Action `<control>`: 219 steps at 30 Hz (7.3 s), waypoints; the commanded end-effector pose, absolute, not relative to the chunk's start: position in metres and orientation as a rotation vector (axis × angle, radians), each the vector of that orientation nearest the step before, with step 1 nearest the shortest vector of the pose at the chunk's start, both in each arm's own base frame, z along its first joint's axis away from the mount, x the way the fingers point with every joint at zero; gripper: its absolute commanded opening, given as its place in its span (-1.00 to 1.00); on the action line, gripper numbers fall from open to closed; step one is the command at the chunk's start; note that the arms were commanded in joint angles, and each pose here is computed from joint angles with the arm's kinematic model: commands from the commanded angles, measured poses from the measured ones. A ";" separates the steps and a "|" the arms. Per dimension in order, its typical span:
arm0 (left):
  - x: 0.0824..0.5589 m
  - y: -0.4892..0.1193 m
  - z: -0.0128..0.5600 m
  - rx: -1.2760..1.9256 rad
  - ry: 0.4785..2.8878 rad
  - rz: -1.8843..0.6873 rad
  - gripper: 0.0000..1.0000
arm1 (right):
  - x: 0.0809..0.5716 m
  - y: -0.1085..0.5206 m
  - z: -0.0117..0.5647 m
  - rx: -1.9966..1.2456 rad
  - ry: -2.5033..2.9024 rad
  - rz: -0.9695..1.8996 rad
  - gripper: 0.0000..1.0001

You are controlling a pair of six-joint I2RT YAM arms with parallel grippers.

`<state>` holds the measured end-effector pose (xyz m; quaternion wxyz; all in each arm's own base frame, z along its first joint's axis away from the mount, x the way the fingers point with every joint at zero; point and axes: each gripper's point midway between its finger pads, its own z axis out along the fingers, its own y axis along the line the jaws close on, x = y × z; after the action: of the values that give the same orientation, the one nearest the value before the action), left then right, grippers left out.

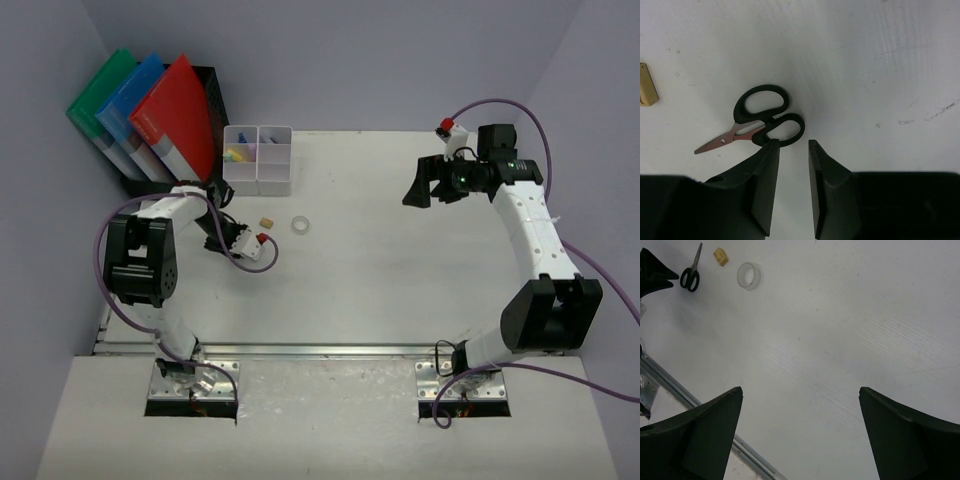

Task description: Organize the desk

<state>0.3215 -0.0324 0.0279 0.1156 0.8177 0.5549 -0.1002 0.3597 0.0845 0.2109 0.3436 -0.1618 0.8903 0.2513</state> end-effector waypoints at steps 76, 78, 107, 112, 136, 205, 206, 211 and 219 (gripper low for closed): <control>0.542 -0.168 0.262 0.302 1.472 -1.131 -1.00 | 0.373 0.080 0.224 -0.450 2.261 0.603 0.97; 0.545 -0.166 0.256 0.277 1.481 -1.121 -1.00 | 0.373 0.080 0.224 -0.448 2.263 0.603 0.97; 0.590 -0.137 0.207 -0.143 1.580 -0.958 -0.10 | 0.373 0.079 0.220 -0.448 2.284 0.598 0.97; 0.574 -0.138 0.231 -0.046 1.591 -0.908 -0.06 | 0.372 0.079 0.220 -0.448 2.280 0.606 0.97; 0.426 -0.198 0.061 0.984 2.450 -0.309 0.75 | 0.374 0.084 0.221 -0.436 2.280 0.645 0.97; 0.440 -0.250 0.072 1.086 2.465 -0.206 0.23 | 0.359 0.084 0.219 -0.456 2.270 0.633 0.97; 0.440 -0.250 0.075 1.078 2.462 -0.208 0.27 | 0.359 0.084 0.219 -0.456 2.270 0.632 0.97; 0.443 -0.256 0.085 1.039 2.457 -0.234 0.35 | 0.361 0.084 0.220 -0.454 2.267 0.637 0.97; 0.441 -0.264 0.073 0.998 2.531 -0.295 0.24 | 0.362 0.084 0.220 -0.454 2.269 0.638 0.97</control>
<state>0.4386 -0.2499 0.0617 0.1928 0.3719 0.9042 -0.0831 0.3573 0.0831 0.2051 0.3364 -0.1662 0.8932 0.2477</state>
